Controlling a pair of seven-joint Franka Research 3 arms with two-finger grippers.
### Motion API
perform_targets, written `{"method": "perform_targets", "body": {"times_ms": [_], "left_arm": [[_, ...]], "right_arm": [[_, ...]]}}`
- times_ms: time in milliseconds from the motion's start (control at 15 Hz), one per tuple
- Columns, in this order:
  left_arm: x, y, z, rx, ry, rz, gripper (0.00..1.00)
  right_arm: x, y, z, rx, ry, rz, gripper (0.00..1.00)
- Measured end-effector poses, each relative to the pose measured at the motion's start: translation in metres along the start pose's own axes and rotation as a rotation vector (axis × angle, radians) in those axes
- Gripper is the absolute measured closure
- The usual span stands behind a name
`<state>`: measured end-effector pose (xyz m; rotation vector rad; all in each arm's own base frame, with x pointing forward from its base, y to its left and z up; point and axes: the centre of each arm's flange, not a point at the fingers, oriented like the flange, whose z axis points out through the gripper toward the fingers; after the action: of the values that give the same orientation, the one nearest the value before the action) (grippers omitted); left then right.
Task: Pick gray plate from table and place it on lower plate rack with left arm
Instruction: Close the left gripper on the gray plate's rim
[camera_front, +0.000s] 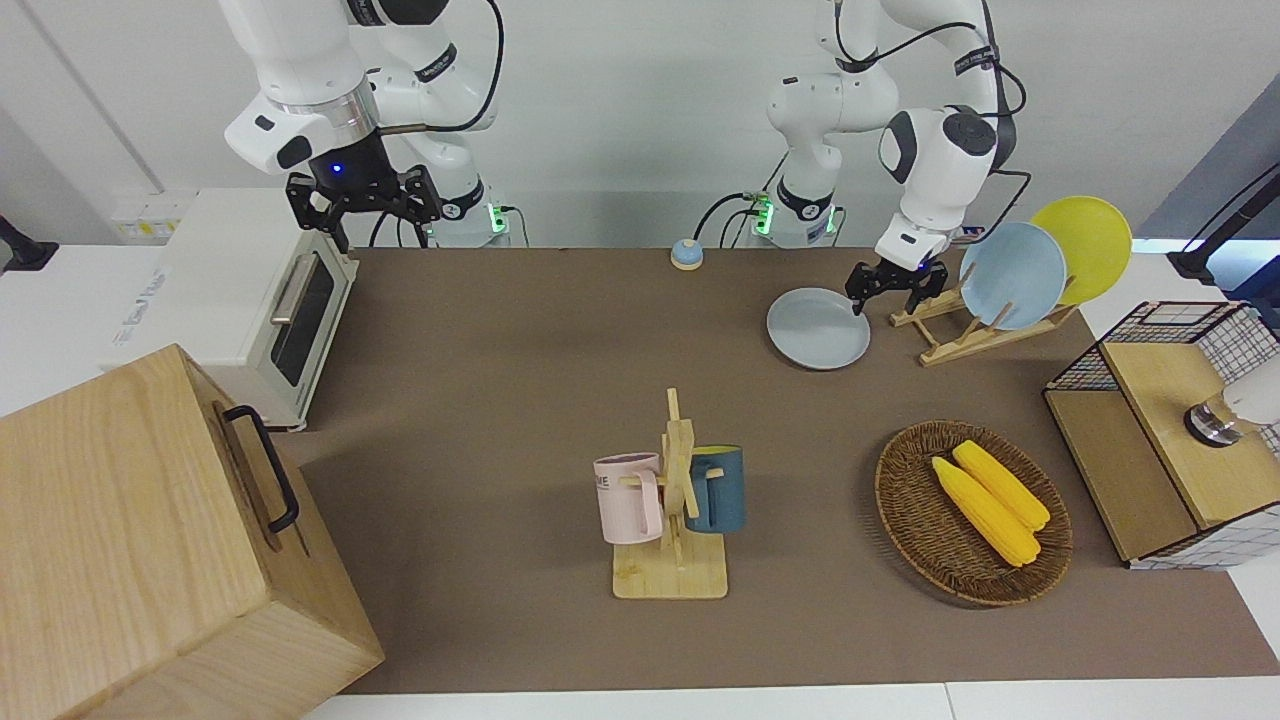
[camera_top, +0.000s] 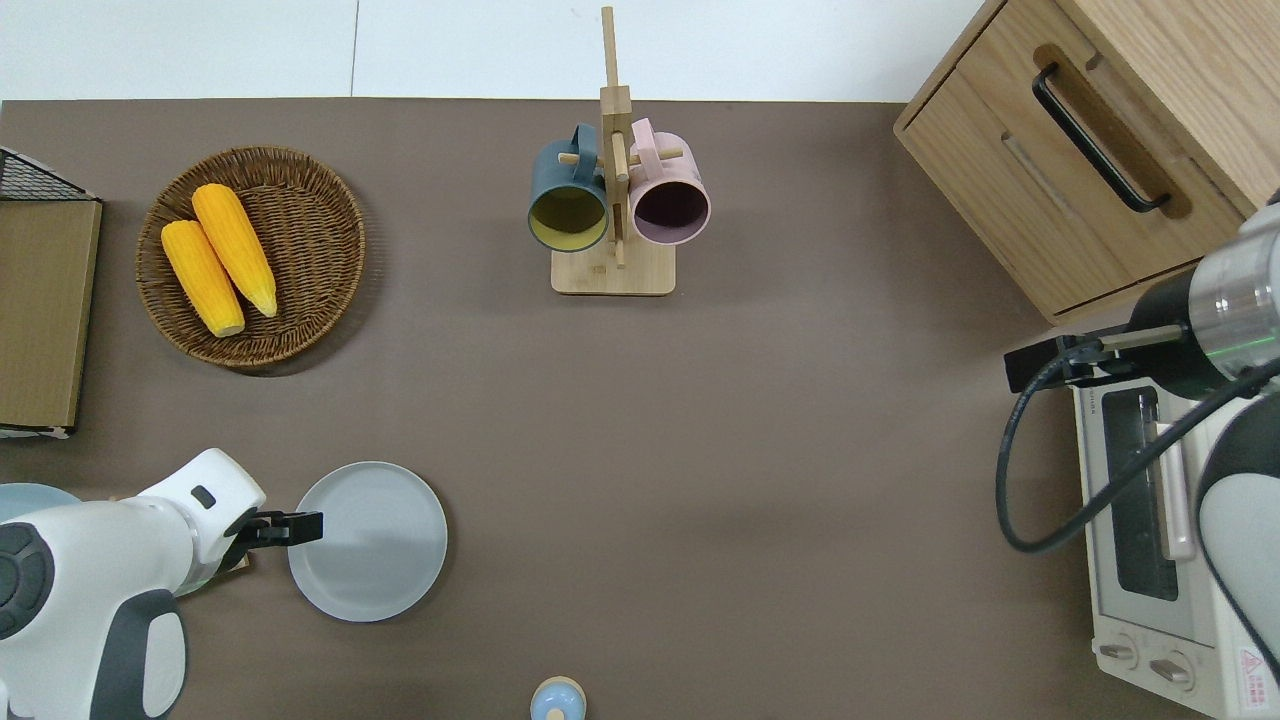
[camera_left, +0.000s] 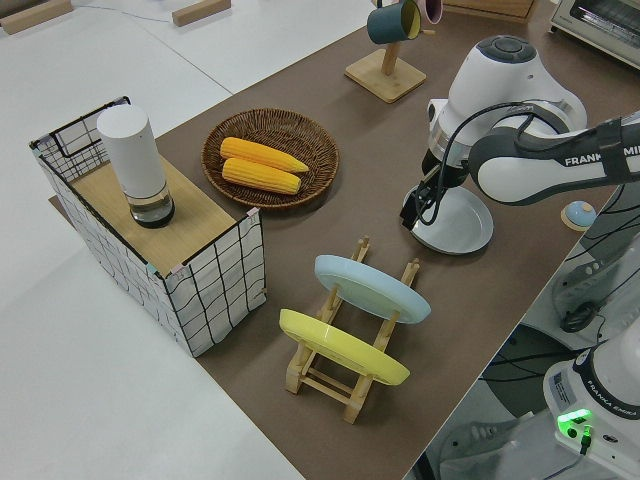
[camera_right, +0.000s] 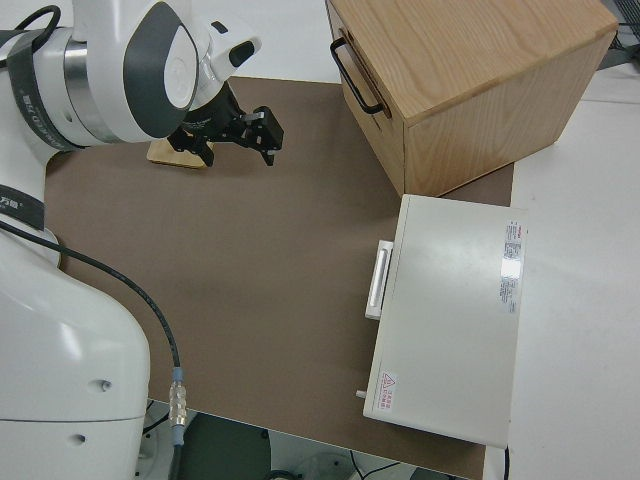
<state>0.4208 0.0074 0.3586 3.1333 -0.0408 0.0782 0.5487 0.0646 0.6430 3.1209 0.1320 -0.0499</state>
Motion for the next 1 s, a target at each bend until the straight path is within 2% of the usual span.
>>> {"method": "perform_targets", "body": {"times_ms": [133, 333, 800, 933, 1000], "left_arm": [[-0.001, 0.0, 0.015, 0.001, 0.005, -0.001, 0.0], [-0.004, 0.0, 0.039, 0.001, -0.013, -0.002, 0.0], [-0.009, 0.001, 0.068, 0.002, -0.007, 0.001, 0.0], [-0.009, 0.002, 0.069, 0.003, -0.007, 0.0, 0.02], [-0.009, 0.003, 0.069, 0.002, -0.005, 0.0, 0.09]], "right_arm": [[0.0, 0.0, 0.0, 0.0, 0.0, 0.0, 0.01], [0.0, 0.0, 0.0, 0.0, 0.0, 0.0, 0.01], [0.0, 0.0, 0.0, 0.0, 0.0, 0.0, 0.01], [0.0, 0.0, 0.0, 0.0, 0.0, 0.0, 0.01], [0.0, 0.0, 0.0, 0.0, 0.0, 0.0, 0.01]]}}
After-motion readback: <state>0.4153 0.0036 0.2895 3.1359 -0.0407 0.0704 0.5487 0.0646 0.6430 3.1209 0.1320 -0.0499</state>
